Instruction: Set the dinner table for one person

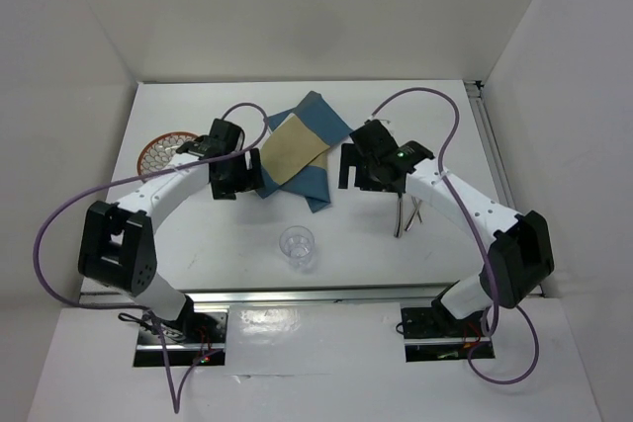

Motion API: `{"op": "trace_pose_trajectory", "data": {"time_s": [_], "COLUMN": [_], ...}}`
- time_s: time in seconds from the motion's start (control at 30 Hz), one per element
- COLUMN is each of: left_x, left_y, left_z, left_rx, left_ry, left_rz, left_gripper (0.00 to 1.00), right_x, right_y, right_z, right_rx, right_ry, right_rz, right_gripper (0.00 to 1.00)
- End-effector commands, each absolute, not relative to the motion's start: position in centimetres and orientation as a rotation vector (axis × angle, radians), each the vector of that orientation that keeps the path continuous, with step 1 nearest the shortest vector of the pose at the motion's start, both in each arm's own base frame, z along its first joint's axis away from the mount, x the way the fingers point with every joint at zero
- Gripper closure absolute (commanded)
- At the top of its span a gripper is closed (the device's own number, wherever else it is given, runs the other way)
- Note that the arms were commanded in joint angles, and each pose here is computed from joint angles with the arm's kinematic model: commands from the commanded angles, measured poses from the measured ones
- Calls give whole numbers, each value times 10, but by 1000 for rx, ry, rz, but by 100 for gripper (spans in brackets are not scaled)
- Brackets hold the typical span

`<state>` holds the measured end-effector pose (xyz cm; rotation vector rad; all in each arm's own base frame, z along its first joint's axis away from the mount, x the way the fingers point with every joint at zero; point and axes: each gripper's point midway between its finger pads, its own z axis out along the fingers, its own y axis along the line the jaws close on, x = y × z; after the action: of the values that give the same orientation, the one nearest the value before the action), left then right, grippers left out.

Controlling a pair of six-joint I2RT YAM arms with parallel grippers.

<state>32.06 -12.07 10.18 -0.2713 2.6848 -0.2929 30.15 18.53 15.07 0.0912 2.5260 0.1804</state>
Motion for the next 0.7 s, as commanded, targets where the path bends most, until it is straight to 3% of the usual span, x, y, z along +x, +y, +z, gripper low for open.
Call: {"op": "trace_pose_trajectory", "data": {"time_s": [0.0, 0.17, 0.3, 0.43, 0.47, 0.57, 0.67], "left_x": [333, 359, 370, 383, 384, 389, 385], "left_y": [-134, -134, -139, -143, -143, -147, -152], "left_z": [90, 71, 66, 65, 68, 72, 78], "left_rx": [-331, -416, -443, -439, -438, -413, -388], "left_ry": [2680, 2635, 2610, 2611, 2609, 2603, 2622], "left_rz": [-411, -515, -621, -635, -636, -665, -698], "left_gripper": [5, 4, 11, 34, 48, 67, 97], "right_x": [310, 309, 306, 304, 301, 303, 303], "right_y": [190, 192, 192, 198, 199, 200, 204], "right_z": [156, 156, 152, 155, 154, 155, 152], "right_rx": [98, 94, 89, 77, 85, 86, 64], "right_ry": [2491, 2496, 2510, 2498, 2504, 2496, 2506], "right_rz": [229, 240, 243, 304, 317, 323, 343], "right_gripper": [0, 0, 0, 0, 0, 0, 0]}}
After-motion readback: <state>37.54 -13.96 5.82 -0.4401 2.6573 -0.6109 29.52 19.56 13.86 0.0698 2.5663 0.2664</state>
